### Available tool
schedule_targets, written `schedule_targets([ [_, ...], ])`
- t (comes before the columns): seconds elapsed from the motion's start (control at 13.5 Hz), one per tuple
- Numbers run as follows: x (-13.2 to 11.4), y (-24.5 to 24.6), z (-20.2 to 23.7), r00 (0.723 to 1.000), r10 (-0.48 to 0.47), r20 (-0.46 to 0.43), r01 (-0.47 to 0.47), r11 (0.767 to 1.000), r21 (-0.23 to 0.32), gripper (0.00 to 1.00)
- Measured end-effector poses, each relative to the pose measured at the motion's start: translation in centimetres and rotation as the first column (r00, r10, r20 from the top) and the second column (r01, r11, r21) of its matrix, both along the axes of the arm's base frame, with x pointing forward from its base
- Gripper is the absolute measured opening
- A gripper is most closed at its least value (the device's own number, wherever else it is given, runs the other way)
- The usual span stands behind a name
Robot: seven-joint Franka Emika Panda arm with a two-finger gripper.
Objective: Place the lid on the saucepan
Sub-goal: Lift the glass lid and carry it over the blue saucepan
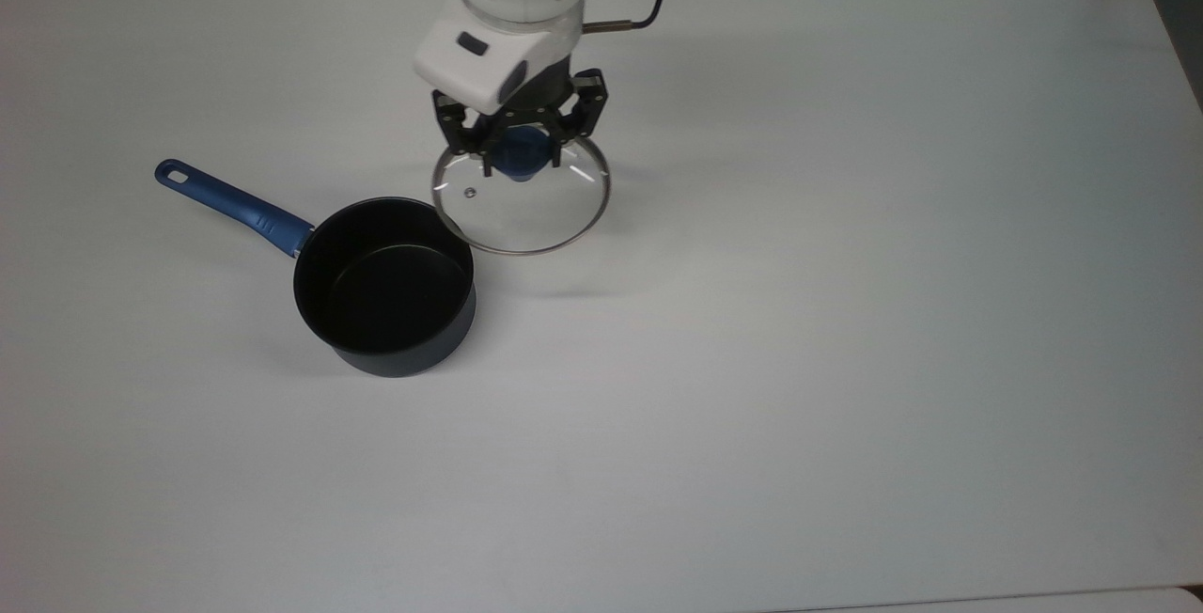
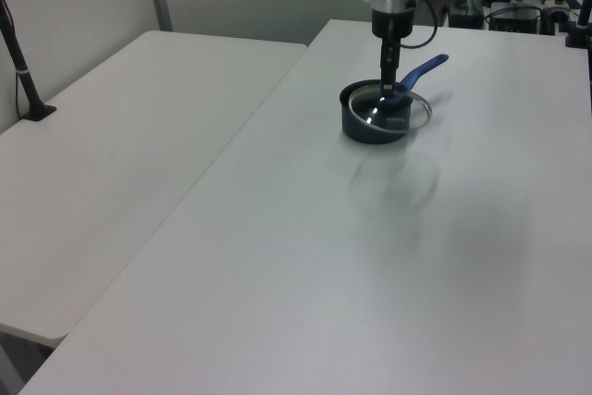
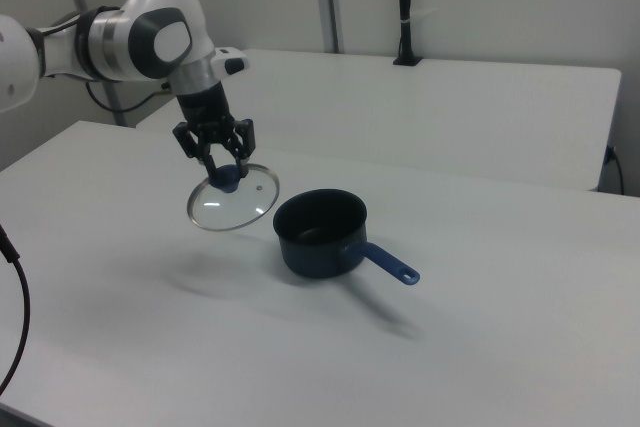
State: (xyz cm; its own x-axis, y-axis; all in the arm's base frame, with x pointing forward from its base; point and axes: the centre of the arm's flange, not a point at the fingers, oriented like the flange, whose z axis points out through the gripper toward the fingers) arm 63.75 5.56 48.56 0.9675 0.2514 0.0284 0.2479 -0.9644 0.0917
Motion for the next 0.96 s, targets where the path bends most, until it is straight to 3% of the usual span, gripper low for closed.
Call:
schedule_targets([
  [0.96,4.0,-7.0,-1.1,0.993,-0.115,0.023,0.115,0.993,-0.027,0.61],
])
